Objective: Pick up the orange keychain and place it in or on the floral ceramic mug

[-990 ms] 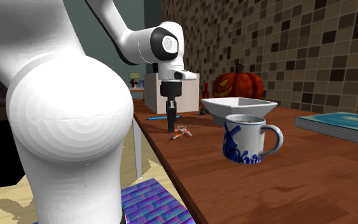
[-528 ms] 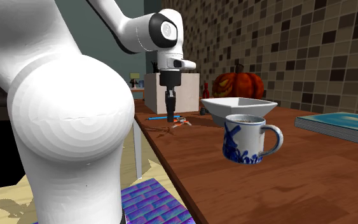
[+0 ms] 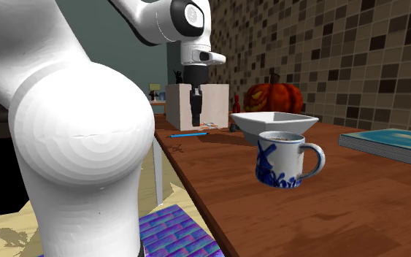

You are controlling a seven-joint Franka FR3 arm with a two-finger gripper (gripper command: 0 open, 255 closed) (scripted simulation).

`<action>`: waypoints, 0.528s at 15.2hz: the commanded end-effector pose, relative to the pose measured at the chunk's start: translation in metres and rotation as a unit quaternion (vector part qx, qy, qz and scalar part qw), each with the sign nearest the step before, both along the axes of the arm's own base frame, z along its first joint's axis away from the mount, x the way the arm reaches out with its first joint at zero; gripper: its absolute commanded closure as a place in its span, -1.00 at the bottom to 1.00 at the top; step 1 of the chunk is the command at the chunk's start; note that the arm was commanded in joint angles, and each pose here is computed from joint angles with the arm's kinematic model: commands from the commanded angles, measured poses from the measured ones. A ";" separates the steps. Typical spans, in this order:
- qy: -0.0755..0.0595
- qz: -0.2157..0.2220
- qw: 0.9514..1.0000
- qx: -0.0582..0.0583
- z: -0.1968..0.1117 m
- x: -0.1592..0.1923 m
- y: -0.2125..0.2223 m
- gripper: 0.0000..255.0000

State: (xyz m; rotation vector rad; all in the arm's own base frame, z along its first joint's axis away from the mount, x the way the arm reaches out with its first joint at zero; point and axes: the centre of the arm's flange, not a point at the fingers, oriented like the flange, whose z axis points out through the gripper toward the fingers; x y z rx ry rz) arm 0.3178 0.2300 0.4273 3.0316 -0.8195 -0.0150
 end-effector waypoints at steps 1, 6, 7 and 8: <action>0.000 0.000 1.000 0.000 0.011 0.000 0.000 1.00; 0.000 0.000 1.000 0.000 0.037 0.000 0.000 1.00; 0.000 0.000 1.000 0.000 0.043 0.000 0.000 1.00; 0.000 0.000 1.000 0.000 0.048 0.000 0.000 1.00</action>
